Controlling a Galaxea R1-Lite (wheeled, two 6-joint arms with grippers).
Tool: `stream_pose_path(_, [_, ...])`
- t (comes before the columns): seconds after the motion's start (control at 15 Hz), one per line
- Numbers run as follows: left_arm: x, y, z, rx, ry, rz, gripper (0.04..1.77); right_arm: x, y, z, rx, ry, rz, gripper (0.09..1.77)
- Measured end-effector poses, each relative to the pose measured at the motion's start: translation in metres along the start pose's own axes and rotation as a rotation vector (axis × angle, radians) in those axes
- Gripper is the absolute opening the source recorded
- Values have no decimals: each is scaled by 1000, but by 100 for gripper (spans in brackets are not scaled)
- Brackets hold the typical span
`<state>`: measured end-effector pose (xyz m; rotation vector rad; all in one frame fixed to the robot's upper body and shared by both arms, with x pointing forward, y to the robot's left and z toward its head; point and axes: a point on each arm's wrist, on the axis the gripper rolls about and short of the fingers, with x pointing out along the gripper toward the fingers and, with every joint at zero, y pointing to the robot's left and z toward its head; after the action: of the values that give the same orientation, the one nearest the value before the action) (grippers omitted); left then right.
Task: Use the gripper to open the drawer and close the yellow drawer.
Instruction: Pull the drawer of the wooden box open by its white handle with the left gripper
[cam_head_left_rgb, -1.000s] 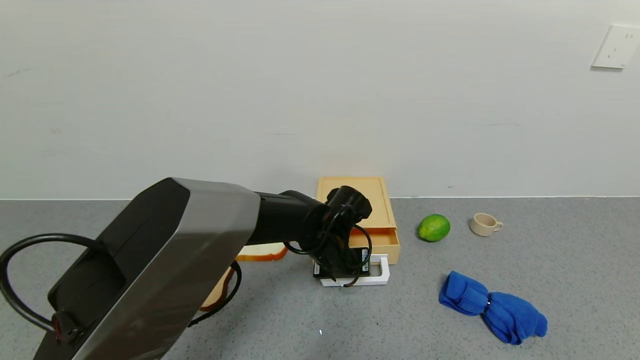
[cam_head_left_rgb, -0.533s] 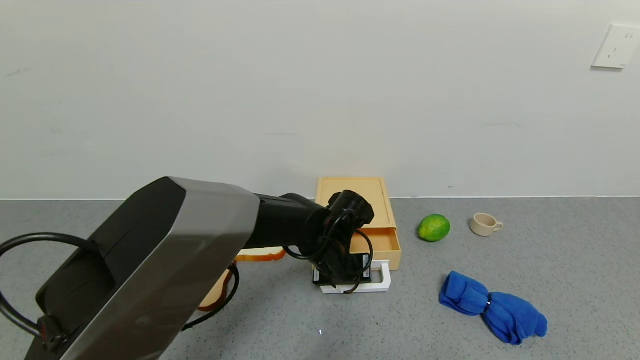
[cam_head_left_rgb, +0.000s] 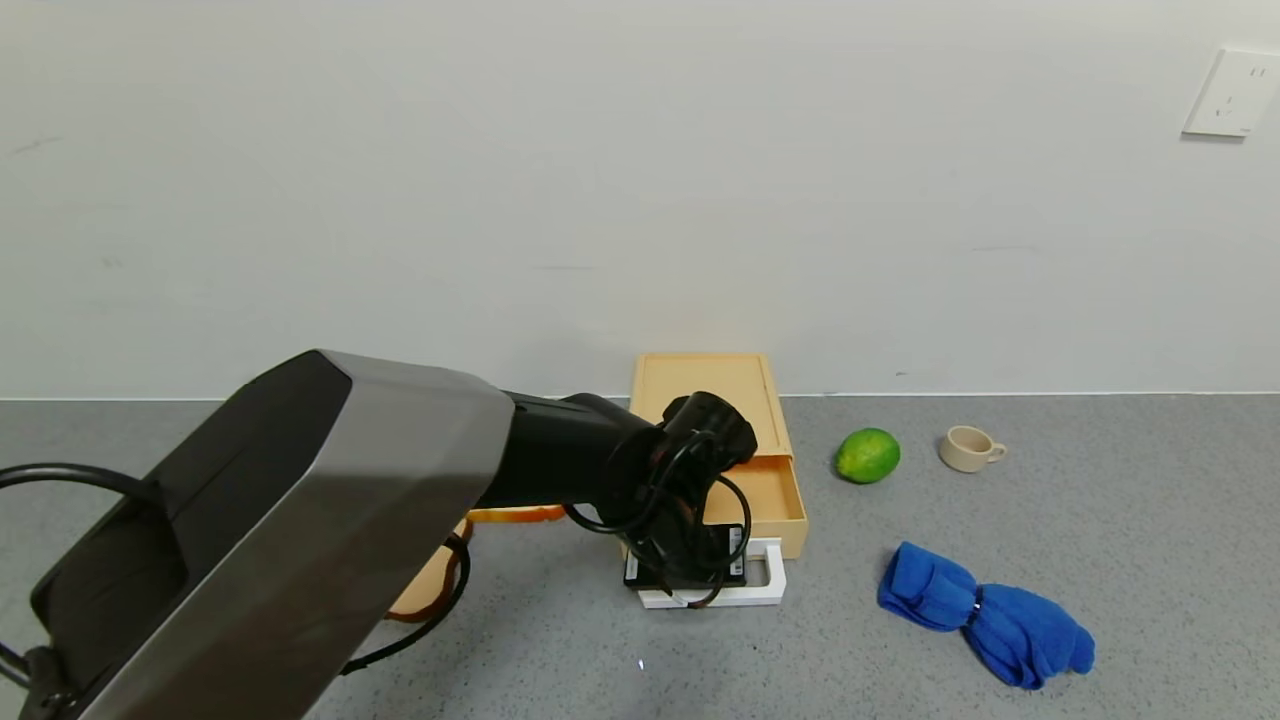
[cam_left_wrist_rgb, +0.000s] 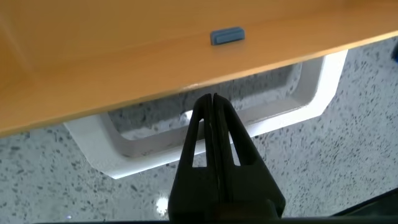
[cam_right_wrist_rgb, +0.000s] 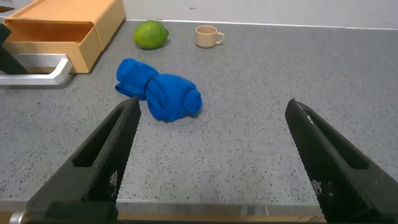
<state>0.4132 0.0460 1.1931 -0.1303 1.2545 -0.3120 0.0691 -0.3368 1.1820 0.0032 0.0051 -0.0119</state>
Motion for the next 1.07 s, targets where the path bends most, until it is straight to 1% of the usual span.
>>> stream_pose_path(0.73, [-9,-3,-16,-23,21,14,11,0,0,0,0,0,0,171])
stream_pose_path(1.07, [-13,-4,-23,-29,15,37,11,0,0,0,0,0,0,171])
